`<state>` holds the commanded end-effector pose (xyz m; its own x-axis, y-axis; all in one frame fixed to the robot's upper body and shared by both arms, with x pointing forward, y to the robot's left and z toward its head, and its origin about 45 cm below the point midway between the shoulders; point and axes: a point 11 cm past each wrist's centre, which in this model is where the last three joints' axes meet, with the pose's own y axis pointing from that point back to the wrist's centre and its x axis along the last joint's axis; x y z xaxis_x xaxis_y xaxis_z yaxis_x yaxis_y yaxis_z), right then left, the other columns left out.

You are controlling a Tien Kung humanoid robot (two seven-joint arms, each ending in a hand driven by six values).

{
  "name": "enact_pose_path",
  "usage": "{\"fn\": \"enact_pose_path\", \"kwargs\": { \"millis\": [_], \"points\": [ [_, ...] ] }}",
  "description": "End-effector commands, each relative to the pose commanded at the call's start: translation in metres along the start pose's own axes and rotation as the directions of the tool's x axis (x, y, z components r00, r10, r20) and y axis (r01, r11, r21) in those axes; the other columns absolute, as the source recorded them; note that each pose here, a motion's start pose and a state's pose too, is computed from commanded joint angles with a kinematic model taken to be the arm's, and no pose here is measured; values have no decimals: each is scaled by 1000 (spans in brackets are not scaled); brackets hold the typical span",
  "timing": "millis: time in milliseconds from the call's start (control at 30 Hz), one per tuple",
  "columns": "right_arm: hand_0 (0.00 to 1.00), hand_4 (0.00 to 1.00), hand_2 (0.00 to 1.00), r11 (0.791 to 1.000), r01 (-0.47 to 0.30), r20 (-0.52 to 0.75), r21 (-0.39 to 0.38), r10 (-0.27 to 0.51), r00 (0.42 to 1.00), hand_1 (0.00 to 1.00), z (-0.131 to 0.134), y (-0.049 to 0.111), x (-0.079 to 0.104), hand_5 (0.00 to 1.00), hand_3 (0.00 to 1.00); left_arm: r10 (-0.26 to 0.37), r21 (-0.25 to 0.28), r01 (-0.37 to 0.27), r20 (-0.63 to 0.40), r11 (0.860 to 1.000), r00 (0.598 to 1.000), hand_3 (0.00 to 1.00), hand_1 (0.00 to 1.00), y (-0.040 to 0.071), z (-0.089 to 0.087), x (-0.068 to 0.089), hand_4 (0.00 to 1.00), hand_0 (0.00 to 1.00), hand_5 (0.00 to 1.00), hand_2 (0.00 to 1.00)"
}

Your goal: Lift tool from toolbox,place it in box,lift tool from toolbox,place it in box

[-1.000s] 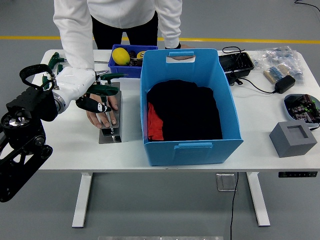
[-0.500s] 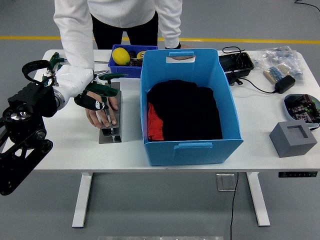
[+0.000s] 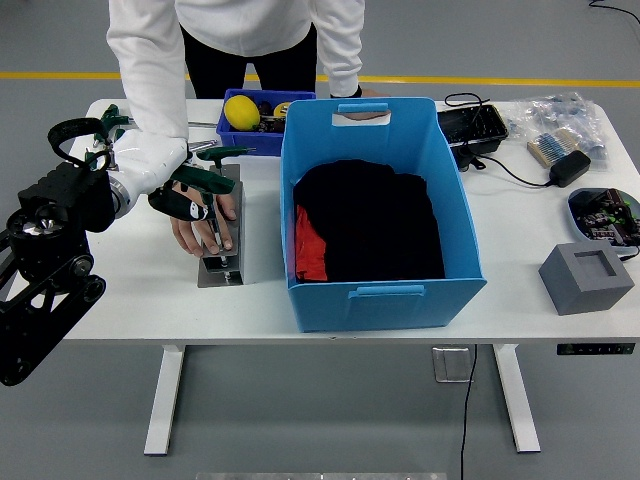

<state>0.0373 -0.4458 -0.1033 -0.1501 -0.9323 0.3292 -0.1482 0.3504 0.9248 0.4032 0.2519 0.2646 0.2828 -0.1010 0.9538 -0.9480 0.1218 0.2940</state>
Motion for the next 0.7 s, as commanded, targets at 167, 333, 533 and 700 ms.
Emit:
{"fn": "enact_pose_path", "kwargs": {
  "millis": [167,333,533,700],
  "points": [
    [676,784,715,1000,0,0,0,0,1000,645,0,0,0,729,580,-10,-8,10,-17,1000,1000,328,288,-1,0,-3,998,426,605,298],
    [676,784,715,1000,0,-1,0,0,1000,646,0,0,0,729,579,-13,-21,12,-28,1000,1000,299,256,-2,2,-3,998,421,609,267],
    [676,784,715,1000,0,-1,0,0,1000,646,0,0,0,729,578,-15,-26,14,-30,1000,999,251,211,-2,3,-2,998,404,611,221],
    [676,784,716,1000,-1,0,1,1,1000,646,0,0,0,730,580,-13,-34,12,-30,999,999,223,180,-3,5,-1,998,396,606,193]
  ]
}}
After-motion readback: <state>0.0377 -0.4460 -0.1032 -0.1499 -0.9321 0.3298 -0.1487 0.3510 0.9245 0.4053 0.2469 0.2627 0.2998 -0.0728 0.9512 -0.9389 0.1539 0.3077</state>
